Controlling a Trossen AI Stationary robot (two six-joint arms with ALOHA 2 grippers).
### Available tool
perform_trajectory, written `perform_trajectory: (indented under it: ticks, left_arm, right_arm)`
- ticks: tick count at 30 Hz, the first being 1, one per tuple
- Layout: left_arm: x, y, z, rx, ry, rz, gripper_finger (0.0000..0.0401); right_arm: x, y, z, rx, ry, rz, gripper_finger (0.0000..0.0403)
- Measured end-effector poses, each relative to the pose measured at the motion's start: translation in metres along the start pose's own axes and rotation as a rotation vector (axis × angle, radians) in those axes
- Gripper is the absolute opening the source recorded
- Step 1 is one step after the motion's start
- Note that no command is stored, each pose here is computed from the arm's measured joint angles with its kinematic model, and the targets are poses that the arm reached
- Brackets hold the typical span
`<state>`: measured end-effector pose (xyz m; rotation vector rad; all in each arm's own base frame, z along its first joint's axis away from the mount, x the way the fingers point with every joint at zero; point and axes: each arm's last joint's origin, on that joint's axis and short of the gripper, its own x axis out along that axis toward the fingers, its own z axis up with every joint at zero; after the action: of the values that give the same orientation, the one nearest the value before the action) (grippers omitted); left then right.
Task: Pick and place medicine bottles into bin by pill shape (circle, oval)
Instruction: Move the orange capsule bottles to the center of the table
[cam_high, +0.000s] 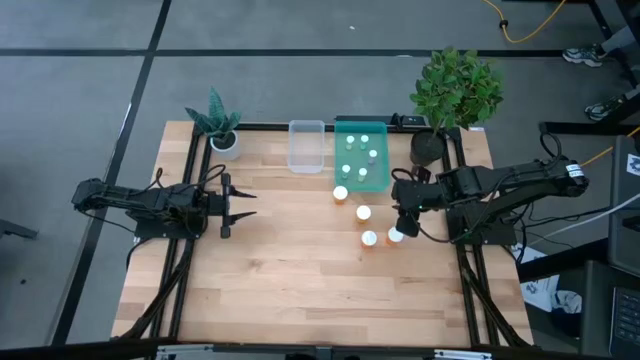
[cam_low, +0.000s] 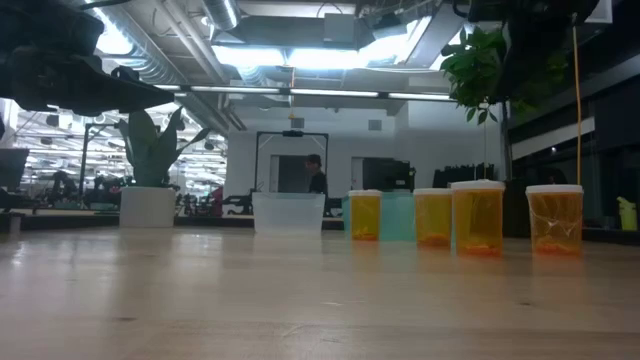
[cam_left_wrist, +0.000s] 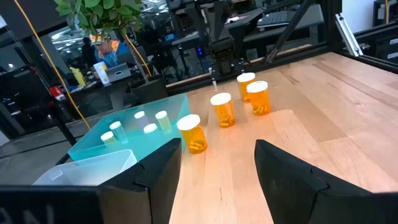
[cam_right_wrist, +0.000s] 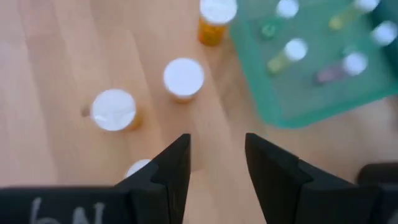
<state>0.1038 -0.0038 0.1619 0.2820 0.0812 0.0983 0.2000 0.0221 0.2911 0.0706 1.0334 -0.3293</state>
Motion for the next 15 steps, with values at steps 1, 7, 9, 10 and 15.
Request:
perform_trajectory:
  ticks: [1, 7, 9, 10, 15]
  left_arm:
    - [0.0, 0.0, 0.0, 0.0, 0.0, 0.0, 0.0195]
    - [0.0, 0.0, 0.0, 0.0, 0.0, 0.0, 0.0195]
    - [0.0, 0.0, 0.0, 0.0, 0.0, 0.0, 0.0195]
    - [0.0, 0.0, 0.0, 0.0, 0.0, 0.0, 0.0195]
    - [0.0, 0.0, 0.0, -0.005, 0.0, 0.0, 0.0195]
  right_arm:
    - [0.0, -0.0006, 0.0007, -0.004, -0.014, -0.023, 0.0154]
    - [-0.0003, -0.002, 0.0052, 0.012, -0.084, -0.104, 0.0154]
    - [-0.0003, -0.0018, 0.0057, 0.011, -0.088, -0.103, 0.0154]
    - [-0.0002, -0.0017, 0.0058, 0.012, -0.089, -0.103, 0.0154]
    - [-0.0003, -0.0017, 0.0059, 0.02, -0.09, -0.101, 0.0154]
